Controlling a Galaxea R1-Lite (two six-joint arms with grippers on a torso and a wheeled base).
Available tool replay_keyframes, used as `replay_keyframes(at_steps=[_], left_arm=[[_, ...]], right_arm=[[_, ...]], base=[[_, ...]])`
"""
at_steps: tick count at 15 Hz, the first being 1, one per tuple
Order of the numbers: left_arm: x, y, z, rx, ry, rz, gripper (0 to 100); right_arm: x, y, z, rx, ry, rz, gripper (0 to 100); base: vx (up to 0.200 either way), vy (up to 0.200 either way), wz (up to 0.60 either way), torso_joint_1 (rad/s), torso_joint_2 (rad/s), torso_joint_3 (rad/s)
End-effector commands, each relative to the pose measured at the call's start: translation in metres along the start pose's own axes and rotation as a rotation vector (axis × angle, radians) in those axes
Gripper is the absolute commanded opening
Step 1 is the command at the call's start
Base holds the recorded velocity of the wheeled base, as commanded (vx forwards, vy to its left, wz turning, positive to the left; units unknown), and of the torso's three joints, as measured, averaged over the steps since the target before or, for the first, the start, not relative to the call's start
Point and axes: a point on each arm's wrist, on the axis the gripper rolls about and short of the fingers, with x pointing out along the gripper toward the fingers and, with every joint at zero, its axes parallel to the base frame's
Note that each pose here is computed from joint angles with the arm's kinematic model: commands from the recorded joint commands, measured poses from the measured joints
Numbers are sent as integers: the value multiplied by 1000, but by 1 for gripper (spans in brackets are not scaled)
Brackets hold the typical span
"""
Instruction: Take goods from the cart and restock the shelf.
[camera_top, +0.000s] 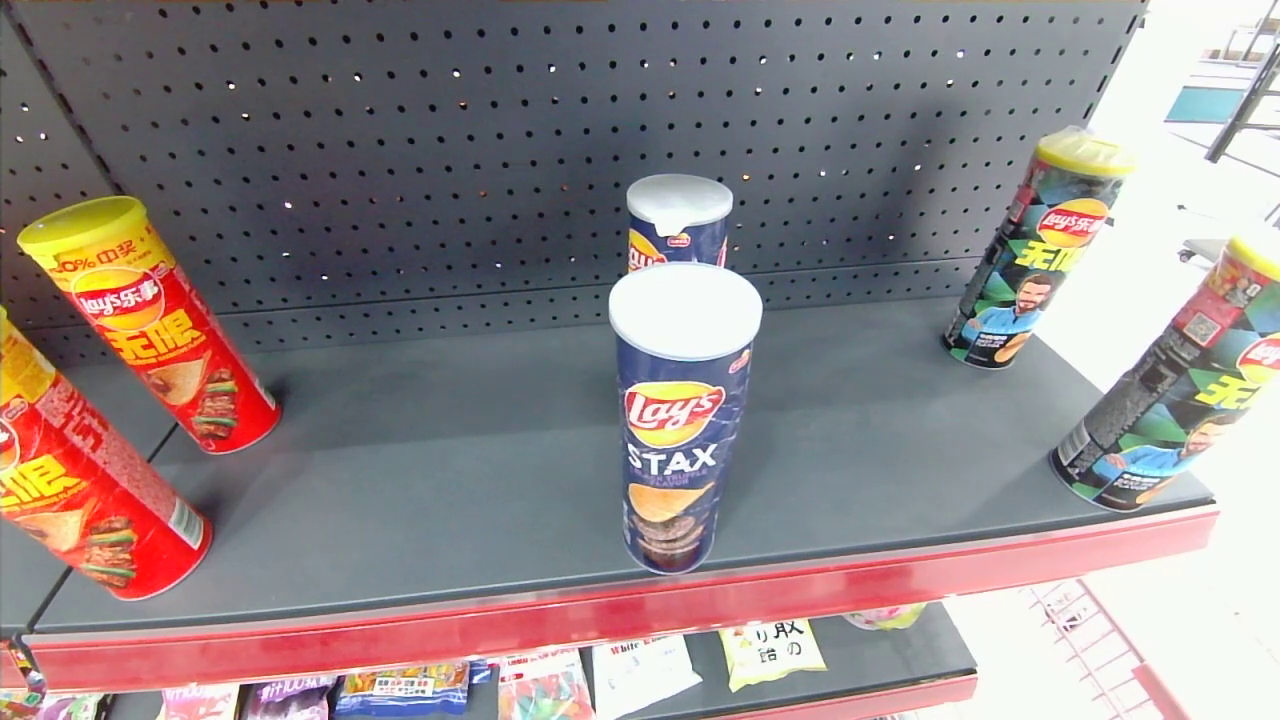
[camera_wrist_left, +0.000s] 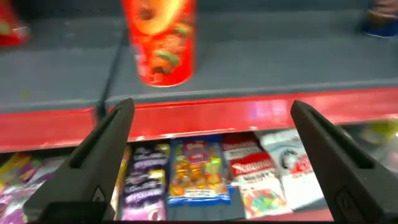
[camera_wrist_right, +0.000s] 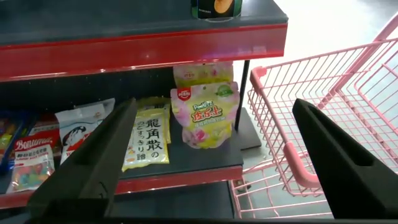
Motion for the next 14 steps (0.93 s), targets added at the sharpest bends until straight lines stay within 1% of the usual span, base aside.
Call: replay_keyframes(at_steps=[1,2,3,4,6,7,8,9,10,11,12,13,14], left_arm=[[0,1,-6,-72,49,56,100],[0,1,-5,-106,47,40,100],[0,0,-5,-89,50,3,100],[0,0,-5,-84,51,-5,100],[0,0,-5,-73,49,-4,100],[0,0,-5,-65,49,16,100],[0,1,-6,-37,56,33,100],[0,0,-7,30,61,-5,100],[0,-2,-7,123,57,-112,100],[0,-2,-8,101,72,-114,100],[0,-2,-9,33,87,-99,100],[0,-2,-9,-8,87,-84,100],[0,-2,-9,-11,87,-76,100]], right_arm=[[0,0,0,0,-1,1,100],[0,0,0,0,-1,1,100],[0,0,0,0,-1,1,100],[0,0,0,0,-1,1,100],[0,0,0,0,-1,1,100],[0,0,0,0,-1,1,100],[0,0,0,0,-1,1,100],[0,0,0,0,-1,1,100],[0,0,0,0,-1,1,100],[0,0,0,0,-1,1,100],[0,0,0,0,-1,0,100],[0,0,0,0,-1,1,100],[0,0,0,0,-1,1,100]], base=[[0,0,0,0,0,0],[0,0,0,0,0,0],[0,0,0,0,0,0],[0,0,0,0,0,0],[0,0,0,0,0,0],[0,0,0,0,0,0],[0,0,0,0,0,0],[0,0,0,0,0,0],[0,0,0,0,0,0],[0,0,0,0,0,0],[0,0,0,0,0,0],[0,0,0,0,0,0],[0,0,0,0,0,0]])
